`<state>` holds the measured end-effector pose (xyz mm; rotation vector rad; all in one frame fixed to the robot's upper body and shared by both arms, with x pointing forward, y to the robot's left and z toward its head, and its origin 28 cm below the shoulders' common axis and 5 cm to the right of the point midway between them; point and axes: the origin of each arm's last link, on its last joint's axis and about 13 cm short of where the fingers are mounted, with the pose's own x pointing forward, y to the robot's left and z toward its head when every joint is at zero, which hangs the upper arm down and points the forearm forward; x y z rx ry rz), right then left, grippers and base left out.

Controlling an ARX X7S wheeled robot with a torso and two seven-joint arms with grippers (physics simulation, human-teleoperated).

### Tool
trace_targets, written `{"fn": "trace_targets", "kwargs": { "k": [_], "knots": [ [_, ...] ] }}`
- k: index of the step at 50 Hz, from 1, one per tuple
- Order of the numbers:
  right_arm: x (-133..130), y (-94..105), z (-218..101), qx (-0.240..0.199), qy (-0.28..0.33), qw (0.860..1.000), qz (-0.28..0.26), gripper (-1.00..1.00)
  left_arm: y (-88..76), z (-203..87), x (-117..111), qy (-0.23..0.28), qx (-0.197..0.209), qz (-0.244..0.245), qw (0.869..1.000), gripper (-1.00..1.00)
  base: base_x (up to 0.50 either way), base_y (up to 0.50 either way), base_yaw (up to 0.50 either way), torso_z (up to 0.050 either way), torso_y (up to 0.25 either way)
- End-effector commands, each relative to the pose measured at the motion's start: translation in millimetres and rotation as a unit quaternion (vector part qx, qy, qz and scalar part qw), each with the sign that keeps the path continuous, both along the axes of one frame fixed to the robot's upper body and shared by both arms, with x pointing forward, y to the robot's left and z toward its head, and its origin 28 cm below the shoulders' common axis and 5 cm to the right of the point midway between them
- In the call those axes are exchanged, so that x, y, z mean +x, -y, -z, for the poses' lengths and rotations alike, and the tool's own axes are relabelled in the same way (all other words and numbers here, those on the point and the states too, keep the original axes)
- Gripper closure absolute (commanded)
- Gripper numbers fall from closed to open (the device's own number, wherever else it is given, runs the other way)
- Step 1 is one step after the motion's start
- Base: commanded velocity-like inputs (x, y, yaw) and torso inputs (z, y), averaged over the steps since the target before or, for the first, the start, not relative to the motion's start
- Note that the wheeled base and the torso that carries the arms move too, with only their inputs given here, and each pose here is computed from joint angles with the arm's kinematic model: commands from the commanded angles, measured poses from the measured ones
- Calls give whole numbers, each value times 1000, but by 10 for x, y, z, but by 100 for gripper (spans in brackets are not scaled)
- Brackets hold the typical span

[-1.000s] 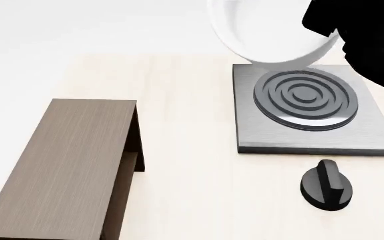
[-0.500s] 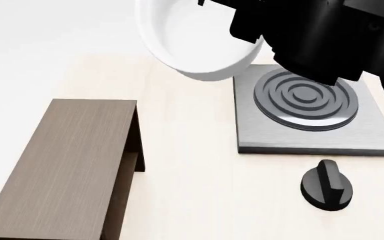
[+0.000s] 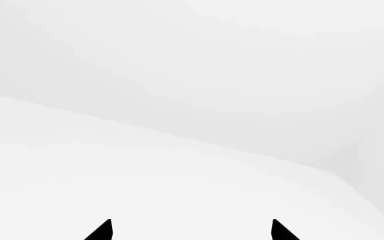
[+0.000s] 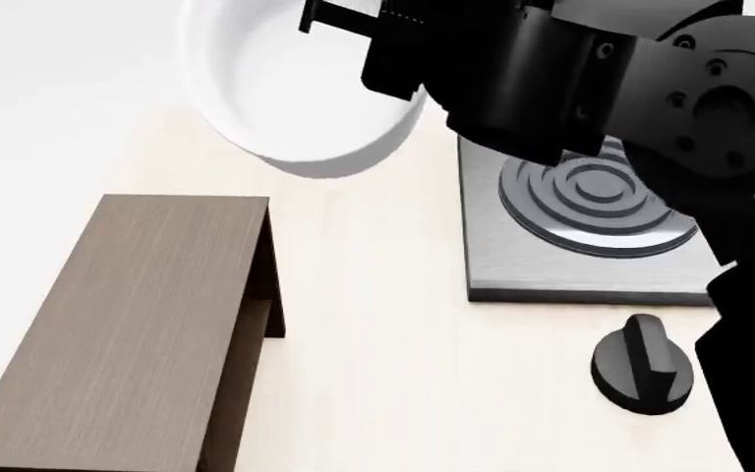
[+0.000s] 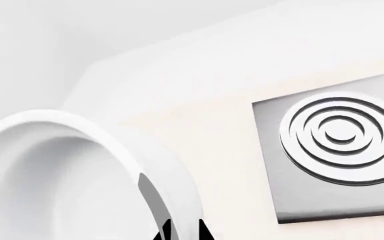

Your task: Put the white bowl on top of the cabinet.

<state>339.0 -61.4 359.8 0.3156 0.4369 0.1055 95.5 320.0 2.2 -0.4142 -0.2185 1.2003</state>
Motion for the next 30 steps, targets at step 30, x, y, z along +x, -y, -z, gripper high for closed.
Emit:
{"fn": "trace_targets", "kwargs": {
  "k": [30],
  "knots": [
    [79, -473, 92, 59, -19, 995, -81, 100, 1, -3, -11, 0, -1, -1, 1000, -100, 0, 0, 0, 0, 1]
  ]
}}
